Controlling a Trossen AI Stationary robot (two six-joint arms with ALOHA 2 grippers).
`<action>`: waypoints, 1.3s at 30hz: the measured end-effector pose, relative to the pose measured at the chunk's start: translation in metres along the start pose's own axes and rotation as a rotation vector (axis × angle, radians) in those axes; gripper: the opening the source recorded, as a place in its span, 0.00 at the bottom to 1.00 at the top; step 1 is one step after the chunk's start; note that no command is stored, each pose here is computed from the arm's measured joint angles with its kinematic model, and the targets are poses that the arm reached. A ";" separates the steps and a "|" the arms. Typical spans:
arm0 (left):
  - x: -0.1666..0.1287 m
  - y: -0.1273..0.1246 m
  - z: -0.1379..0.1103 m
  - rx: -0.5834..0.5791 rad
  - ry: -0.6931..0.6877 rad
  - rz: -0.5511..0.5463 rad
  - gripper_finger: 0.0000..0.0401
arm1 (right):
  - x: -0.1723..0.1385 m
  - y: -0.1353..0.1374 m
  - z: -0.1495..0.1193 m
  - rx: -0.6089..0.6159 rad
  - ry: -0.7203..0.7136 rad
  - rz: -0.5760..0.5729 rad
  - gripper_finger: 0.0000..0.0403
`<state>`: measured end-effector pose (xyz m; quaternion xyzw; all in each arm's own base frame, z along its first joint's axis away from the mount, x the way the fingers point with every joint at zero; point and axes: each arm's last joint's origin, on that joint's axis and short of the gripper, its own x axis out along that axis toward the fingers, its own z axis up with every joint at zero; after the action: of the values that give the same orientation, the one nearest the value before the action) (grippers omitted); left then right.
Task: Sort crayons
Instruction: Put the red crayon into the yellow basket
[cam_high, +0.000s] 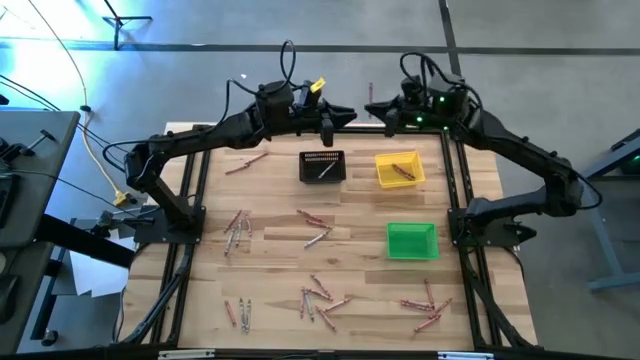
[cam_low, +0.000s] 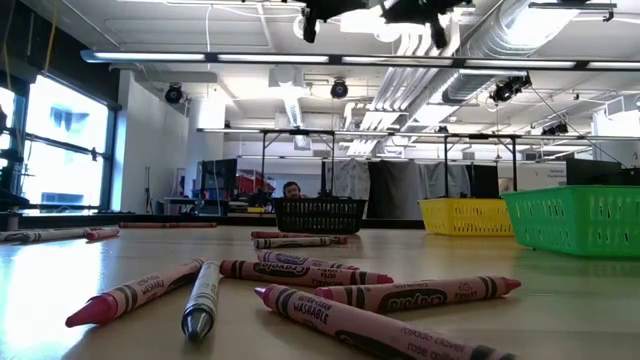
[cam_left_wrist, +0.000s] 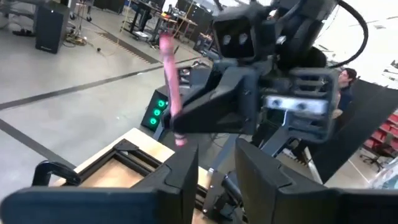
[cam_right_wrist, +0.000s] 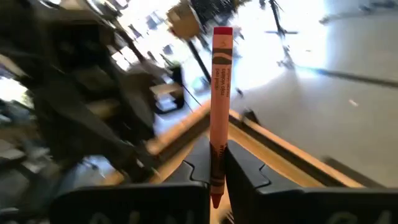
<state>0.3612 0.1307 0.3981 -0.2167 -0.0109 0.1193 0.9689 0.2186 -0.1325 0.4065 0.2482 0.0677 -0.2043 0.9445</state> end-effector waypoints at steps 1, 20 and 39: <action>0.000 0.001 0.000 -0.001 0.003 0.005 0.25 | -0.004 -0.004 -0.002 -0.002 0.027 -0.026 0.03; -0.002 0.001 -0.013 -0.160 0.178 -0.056 0.20 | -0.025 -0.059 -0.104 -0.158 0.750 -0.461 0.03; -0.020 -0.022 -0.057 -0.336 0.572 0.114 0.20 | -0.014 -0.117 -0.170 -0.158 0.743 -0.506 0.09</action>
<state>0.3506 0.0824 0.3562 -0.3983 0.2541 0.1044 0.8752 0.1524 -0.1362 0.2103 0.2076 0.4759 -0.3201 0.7925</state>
